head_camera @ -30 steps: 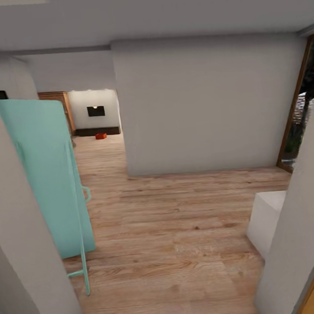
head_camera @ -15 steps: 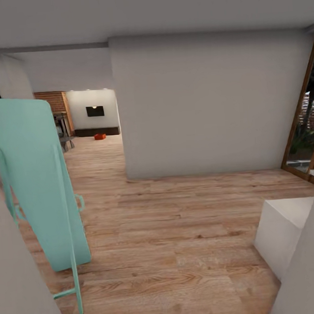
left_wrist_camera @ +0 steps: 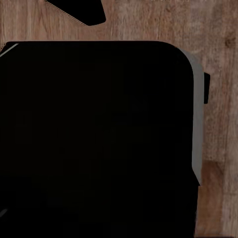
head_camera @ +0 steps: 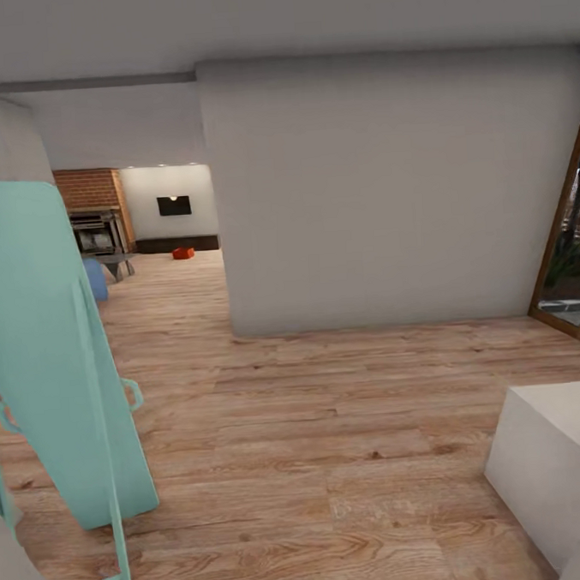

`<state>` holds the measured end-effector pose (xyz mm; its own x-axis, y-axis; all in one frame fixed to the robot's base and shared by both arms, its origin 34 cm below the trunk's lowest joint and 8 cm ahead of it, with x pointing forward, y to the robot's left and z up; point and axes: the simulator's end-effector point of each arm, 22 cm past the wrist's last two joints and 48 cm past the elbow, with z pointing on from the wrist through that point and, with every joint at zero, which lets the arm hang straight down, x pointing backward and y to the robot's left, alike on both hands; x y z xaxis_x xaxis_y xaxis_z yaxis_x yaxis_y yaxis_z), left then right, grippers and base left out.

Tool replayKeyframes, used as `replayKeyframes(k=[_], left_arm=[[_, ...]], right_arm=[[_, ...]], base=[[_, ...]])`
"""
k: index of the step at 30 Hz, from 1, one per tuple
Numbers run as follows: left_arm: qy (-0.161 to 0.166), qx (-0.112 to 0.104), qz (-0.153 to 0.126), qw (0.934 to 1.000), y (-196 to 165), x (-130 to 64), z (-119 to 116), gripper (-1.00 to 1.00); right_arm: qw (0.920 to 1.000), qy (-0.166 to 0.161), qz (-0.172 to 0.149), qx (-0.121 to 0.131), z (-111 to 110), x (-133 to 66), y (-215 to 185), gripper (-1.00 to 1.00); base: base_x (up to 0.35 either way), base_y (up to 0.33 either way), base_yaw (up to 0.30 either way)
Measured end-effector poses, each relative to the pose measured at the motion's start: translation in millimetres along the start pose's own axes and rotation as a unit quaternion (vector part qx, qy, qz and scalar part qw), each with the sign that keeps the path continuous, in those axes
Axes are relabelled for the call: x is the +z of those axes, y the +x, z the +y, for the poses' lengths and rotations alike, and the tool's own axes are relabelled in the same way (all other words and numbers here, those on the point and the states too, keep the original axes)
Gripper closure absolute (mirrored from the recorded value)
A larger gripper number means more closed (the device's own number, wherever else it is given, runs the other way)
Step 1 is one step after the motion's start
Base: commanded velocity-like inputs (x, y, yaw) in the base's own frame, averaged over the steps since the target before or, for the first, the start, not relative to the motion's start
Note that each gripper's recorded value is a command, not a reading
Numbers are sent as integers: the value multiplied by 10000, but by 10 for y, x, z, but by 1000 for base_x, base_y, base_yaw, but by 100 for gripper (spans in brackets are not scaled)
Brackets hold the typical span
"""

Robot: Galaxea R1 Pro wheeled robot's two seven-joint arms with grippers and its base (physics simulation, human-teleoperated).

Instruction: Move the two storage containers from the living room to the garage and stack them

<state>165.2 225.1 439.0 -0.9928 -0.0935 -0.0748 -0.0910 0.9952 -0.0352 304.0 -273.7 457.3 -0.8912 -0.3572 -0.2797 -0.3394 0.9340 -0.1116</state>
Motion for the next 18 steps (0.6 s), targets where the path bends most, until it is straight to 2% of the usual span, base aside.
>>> replayKeyframes(k=[18], left_arm=[[-4,0,0,10000,0,0,2,-100]], right_arm=[[9999,-102,60,-4,99,-22,168,-100]], base=[[323,0,0]])
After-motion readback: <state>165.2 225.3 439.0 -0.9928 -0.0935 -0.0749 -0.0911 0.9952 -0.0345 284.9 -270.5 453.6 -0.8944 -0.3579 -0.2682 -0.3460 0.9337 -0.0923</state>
